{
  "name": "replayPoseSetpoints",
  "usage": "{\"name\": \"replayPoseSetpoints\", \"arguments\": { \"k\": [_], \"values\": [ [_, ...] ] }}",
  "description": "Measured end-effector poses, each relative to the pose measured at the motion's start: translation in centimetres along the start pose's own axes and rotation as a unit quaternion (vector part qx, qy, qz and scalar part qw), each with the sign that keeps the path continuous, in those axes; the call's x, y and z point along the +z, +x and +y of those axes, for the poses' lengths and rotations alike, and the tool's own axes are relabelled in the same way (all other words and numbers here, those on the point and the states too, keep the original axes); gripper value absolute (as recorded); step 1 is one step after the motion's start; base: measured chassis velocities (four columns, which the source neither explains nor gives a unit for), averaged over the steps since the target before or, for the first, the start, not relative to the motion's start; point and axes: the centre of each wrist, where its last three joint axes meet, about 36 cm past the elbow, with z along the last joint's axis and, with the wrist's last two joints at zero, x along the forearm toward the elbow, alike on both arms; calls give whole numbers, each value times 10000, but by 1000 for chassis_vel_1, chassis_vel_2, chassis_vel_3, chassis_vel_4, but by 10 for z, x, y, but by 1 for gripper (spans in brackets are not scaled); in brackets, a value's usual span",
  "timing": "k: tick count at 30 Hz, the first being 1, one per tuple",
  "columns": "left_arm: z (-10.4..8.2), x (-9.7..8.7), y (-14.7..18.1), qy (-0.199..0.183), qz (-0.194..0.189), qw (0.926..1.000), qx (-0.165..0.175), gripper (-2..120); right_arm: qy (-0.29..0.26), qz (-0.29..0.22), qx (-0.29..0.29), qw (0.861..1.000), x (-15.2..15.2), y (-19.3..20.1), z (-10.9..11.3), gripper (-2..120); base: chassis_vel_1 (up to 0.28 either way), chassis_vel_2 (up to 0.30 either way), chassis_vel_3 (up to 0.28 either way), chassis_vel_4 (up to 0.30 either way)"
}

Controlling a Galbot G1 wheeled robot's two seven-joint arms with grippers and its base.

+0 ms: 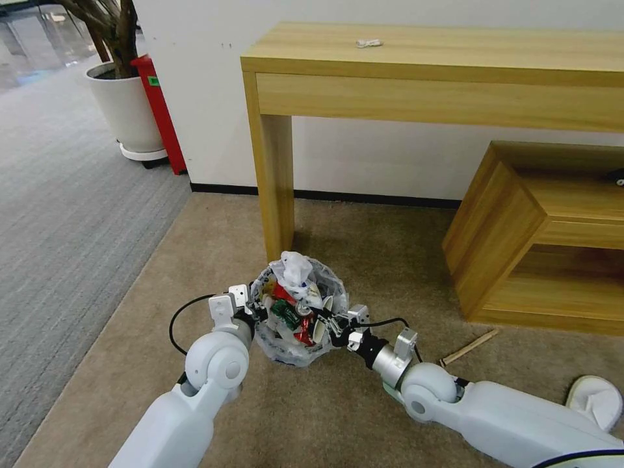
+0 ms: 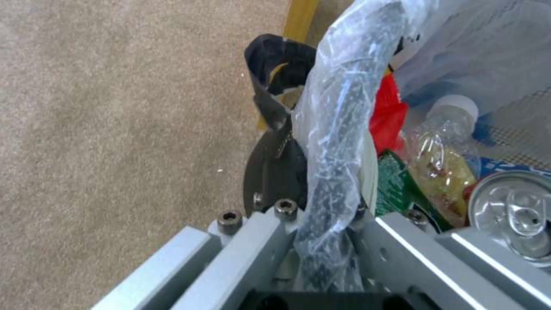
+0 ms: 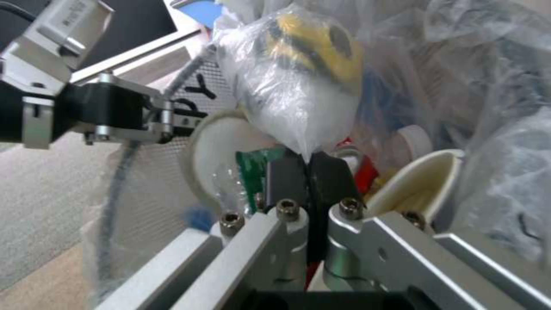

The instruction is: Pick up the trash bin and place the garbage on the floor into it.

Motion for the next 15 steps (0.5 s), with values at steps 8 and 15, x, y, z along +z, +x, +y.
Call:
{"name": "replayPoseSetpoints", "arguments": {
  "k": [8, 15],
  "values": [
    [3, 1, -3, 6, 28, 10000, -33, 0, 6, -48, -6, 10000, -3, -2, 1, 28, 0, 0, 0, 0],
    [6, 1, -11, 14, 61, 9999, -100, 0, -2, -80, -66, 9999, -8, -1, 4, 52, 0, 0, 0, 0]
  ]
}}
